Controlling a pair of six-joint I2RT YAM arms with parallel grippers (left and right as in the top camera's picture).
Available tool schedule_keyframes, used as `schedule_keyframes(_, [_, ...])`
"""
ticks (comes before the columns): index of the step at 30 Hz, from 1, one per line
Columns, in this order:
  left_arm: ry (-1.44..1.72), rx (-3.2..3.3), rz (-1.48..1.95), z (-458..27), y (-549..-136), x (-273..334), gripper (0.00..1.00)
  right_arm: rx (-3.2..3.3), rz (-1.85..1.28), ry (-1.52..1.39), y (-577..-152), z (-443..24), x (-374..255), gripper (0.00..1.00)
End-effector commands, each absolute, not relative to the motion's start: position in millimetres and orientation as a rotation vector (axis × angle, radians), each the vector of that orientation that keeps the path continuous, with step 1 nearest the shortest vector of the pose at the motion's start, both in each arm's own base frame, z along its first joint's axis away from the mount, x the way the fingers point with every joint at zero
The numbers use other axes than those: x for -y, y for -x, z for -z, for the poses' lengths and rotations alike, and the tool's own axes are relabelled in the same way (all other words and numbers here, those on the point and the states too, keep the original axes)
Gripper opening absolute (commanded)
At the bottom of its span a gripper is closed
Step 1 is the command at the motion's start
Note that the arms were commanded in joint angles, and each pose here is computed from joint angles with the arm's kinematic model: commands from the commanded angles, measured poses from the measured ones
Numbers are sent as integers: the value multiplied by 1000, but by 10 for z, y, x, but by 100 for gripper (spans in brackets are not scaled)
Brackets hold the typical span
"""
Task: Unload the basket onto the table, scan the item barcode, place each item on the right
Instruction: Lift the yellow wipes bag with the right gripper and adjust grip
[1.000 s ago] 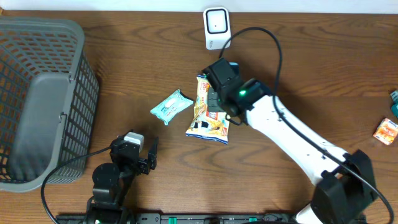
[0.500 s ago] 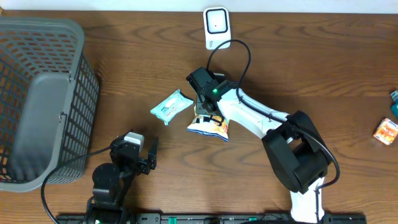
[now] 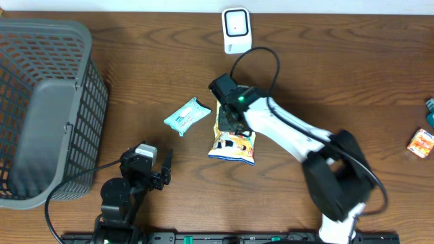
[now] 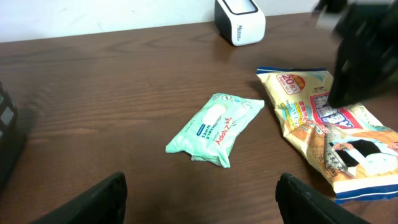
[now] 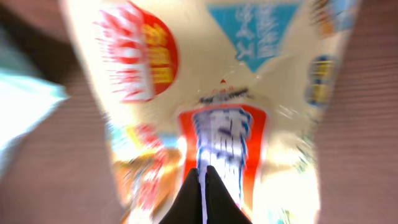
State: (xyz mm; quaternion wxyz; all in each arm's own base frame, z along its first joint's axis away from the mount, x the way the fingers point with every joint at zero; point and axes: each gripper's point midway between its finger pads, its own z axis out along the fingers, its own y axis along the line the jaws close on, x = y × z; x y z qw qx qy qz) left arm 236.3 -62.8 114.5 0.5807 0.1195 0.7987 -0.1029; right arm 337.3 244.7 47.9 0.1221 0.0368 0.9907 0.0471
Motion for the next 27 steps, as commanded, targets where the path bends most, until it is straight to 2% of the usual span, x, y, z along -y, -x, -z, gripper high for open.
schedule_keyframes(1, [-272, -1908, 265, -1009, -2327, 640, 77, -2721, -236, -105, -3450, -1204, -2436, 1])
schedule_keyframes(5, [-272, -1908, 265, -1009, -2327, 640, 77, -2625, -274, -111, -3449, -1577, -2401, 12])
schedule_keyframes(8, [-272, -1908, 265, -1009, -2327, 640, 77, -2586, -223, -130, -3483, -1657, -2304, 19])
schedule_keyframes(23, [-272, -1908, 266, -1009, -2327, 641, 77, -2669, -116, -119, -3588, -1082, -2372, 22])
schedule_keyframes(27, [-272, -1908, 266, -1009, -2327, 641, 77, -2750, -166, -70, -3485, -839, -2554, 31])
